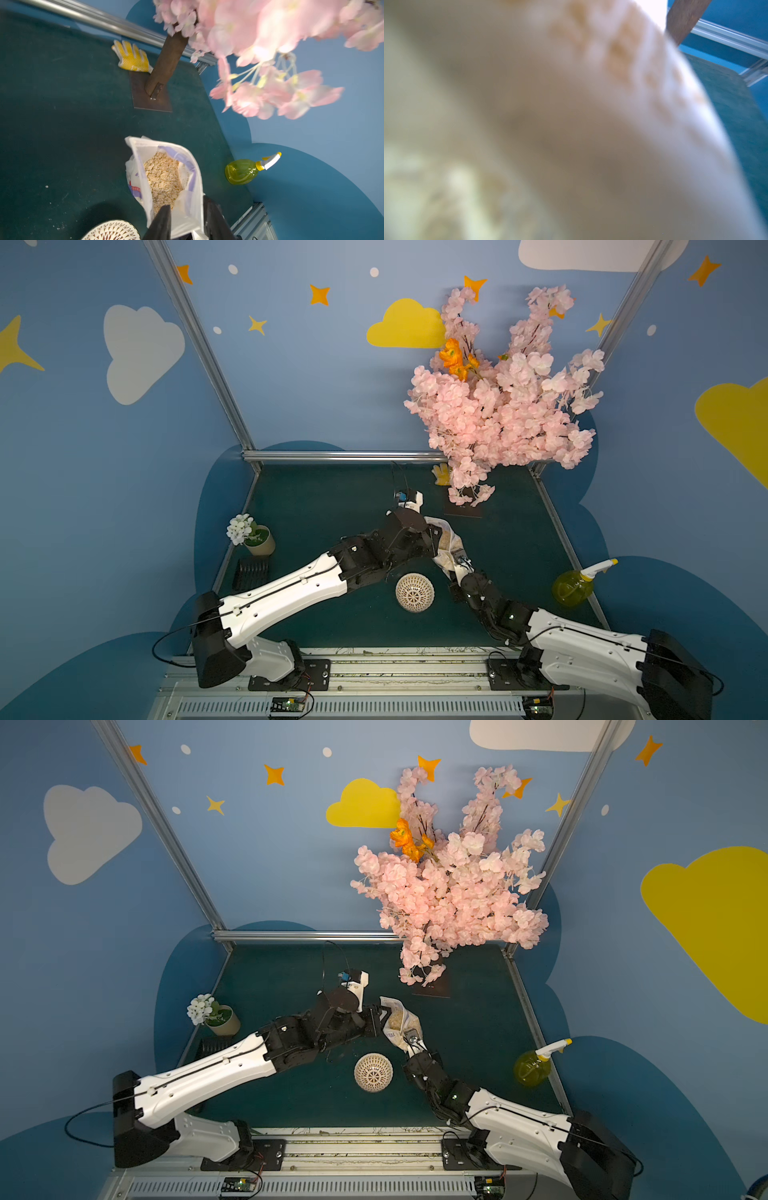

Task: Pour the oats into the breakfast bowl
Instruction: Pick up the oats bag from the center of the board, then pour the oats into the bowl.

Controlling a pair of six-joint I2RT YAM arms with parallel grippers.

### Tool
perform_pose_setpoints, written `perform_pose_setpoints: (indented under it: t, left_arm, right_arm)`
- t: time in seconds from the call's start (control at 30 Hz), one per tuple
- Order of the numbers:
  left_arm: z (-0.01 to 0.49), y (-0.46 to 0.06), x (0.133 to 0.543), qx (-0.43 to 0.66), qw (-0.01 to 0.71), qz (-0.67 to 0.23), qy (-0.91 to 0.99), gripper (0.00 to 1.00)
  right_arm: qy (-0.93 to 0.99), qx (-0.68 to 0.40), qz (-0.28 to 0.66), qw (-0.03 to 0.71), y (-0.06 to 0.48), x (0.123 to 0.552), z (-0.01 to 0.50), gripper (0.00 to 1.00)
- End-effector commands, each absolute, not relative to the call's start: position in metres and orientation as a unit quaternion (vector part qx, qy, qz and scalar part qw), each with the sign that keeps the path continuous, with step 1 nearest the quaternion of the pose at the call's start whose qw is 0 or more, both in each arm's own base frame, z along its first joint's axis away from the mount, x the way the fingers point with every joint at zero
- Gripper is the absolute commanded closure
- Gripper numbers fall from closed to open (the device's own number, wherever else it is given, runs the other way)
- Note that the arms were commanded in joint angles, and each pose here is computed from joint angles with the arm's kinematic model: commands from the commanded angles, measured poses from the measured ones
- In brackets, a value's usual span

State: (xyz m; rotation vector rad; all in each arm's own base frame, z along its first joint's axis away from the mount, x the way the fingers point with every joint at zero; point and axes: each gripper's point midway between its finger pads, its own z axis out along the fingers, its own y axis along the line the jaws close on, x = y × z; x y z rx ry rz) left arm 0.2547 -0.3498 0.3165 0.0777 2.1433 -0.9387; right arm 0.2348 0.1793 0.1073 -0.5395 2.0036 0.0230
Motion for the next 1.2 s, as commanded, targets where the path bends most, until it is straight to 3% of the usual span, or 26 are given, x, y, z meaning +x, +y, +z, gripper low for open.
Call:
perform_pose_setpoints:
  t: [0.0, 0.67, 1.17]
  left_arm:
    - [0.344, -0.34, 0.248, 0.05, 0.42, -0.393, 0.817, 0.62]
    - [0.36, -0.261, 0.219, 0.007, 0.464, -0.413, 0.784, 0.58]
    - [0.293, -0.292, 0.215, -0.009, 0.374, -0.439, 0.817, 0.4]
  right_arm:
    - [0.801, -0.191, -0.003, 0.567, 0.178, 0.244, 0.169, 1.0]
    - [0.729, -0.343, -0.145, 0.574, 0.164, 0.219, 0.257, 1.0]
    - [0.721, -0.358, -0.235, 0.545, 0.133, 0.217, 0.245, 1.0]
